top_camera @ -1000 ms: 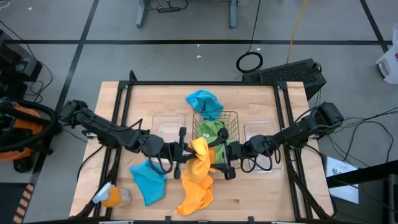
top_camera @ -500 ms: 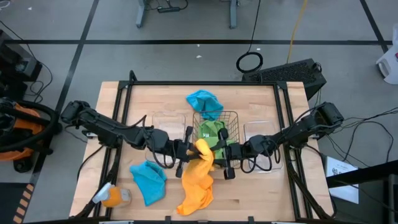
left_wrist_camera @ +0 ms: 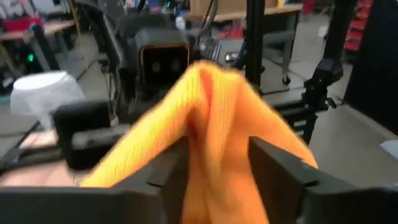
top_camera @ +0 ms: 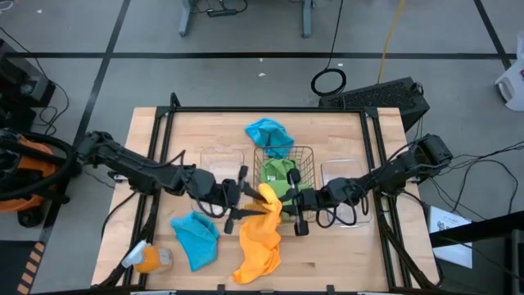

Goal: Sort microfiber towel by color & place in baskets
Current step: Put the top yellow microfiber towel into the left transparent bin

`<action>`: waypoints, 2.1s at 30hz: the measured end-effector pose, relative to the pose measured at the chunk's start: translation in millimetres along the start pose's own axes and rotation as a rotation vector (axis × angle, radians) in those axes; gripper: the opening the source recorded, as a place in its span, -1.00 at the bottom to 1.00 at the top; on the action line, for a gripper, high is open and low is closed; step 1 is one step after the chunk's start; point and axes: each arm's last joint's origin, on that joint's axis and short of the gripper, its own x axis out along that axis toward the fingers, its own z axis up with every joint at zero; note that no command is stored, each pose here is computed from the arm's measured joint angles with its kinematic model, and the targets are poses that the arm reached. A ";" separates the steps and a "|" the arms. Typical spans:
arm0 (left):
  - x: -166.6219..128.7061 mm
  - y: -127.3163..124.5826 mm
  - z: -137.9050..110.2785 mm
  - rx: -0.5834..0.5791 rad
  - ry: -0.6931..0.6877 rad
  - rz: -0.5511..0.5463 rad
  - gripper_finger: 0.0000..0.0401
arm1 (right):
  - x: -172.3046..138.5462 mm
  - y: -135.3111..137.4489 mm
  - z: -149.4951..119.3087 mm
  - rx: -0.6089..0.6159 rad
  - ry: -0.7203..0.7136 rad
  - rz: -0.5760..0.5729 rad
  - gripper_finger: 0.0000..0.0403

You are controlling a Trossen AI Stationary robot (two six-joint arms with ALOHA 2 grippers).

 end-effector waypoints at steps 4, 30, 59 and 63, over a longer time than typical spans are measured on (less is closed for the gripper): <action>-18.2 -5.0 -0.1 -0.065 0.111 0.080 0.16 | -0.3 -0.7 0.9 -0.004 0.000 -0.026 -0.95; 33.4 -40.0 -42.8 0.013 0.108 0.391 0.96 | -0.4 -1.5 1.4 -0.011 -0.003 -0.053 -0.94; 6.0 -33.7 -31.9 0.096 0.239 0.242 -0.78 | -0.6 -0.9 -5.4 0.119 0.064 -0.050 -0.39; -8.7 -32.4 -30.2 0.052 0.306 0.242 -0.85 | -0.8 -0.9 -7.1 0.119 0.080 -0.054 -0.14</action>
